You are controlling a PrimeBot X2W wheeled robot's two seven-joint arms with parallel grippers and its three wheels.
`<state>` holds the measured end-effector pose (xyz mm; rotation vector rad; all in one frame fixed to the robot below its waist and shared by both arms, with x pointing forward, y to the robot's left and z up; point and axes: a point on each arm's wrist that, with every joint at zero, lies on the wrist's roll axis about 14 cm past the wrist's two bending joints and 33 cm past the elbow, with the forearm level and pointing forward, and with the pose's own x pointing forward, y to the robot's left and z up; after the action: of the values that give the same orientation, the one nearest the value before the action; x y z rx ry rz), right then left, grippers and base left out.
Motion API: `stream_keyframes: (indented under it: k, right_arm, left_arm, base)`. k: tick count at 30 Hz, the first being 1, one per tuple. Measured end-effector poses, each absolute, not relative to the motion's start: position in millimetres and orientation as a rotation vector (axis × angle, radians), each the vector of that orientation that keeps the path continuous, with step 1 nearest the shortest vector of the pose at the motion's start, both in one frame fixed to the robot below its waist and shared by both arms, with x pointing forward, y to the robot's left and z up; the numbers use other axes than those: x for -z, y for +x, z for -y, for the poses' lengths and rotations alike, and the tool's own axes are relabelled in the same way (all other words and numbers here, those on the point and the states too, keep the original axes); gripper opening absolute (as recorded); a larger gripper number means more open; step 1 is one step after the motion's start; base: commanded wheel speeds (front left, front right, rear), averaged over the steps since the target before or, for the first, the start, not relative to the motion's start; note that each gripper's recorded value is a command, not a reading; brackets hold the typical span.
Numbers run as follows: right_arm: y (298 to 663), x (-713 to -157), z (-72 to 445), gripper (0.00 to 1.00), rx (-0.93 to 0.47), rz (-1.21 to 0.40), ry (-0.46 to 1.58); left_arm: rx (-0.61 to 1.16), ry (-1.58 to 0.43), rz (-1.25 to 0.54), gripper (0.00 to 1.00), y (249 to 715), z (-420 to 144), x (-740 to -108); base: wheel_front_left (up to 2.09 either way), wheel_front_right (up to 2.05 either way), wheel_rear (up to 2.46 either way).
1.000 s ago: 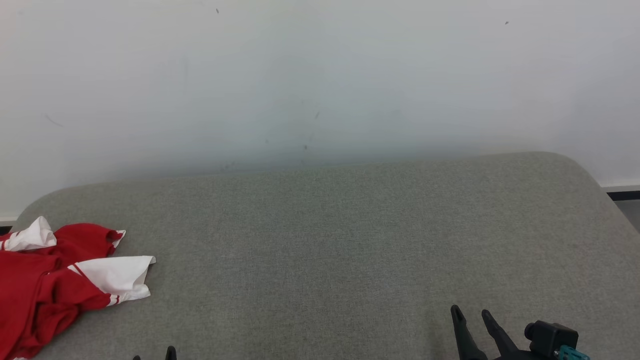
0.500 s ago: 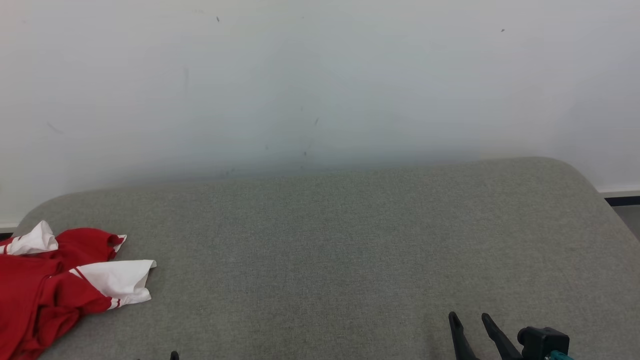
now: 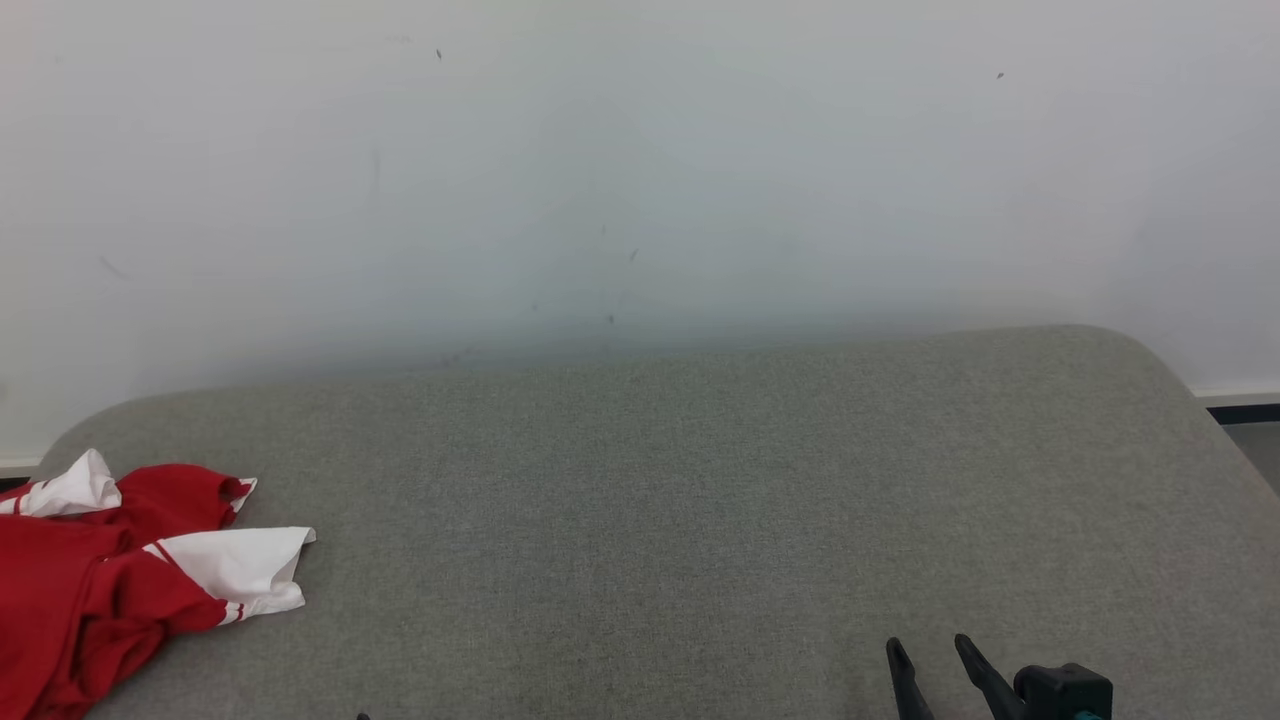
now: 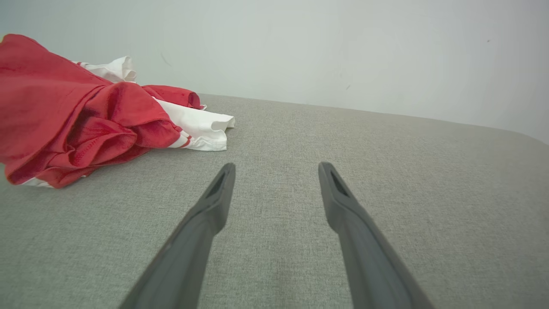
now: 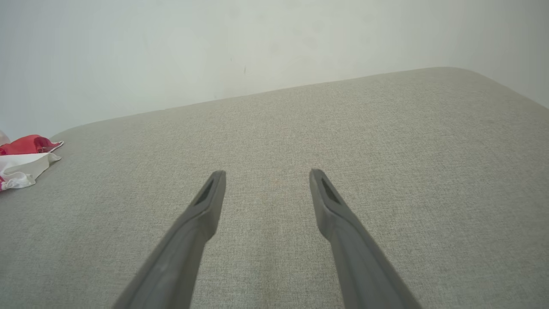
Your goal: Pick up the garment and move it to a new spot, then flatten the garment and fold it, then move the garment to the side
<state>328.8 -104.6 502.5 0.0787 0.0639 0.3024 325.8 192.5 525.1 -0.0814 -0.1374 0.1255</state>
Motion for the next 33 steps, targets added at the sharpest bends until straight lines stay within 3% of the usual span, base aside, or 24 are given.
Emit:
stream_keyframes:
  k: [33]
  right_arm:
    - [331, -504, 90, 1.00, -0.344, -0.049, 0.040]
  left_arm:
    - [-0.202, -0.083, 0.150, 1.00, 313, -211, -526]
  base:
    - [0.00, 0.00, 0.00]
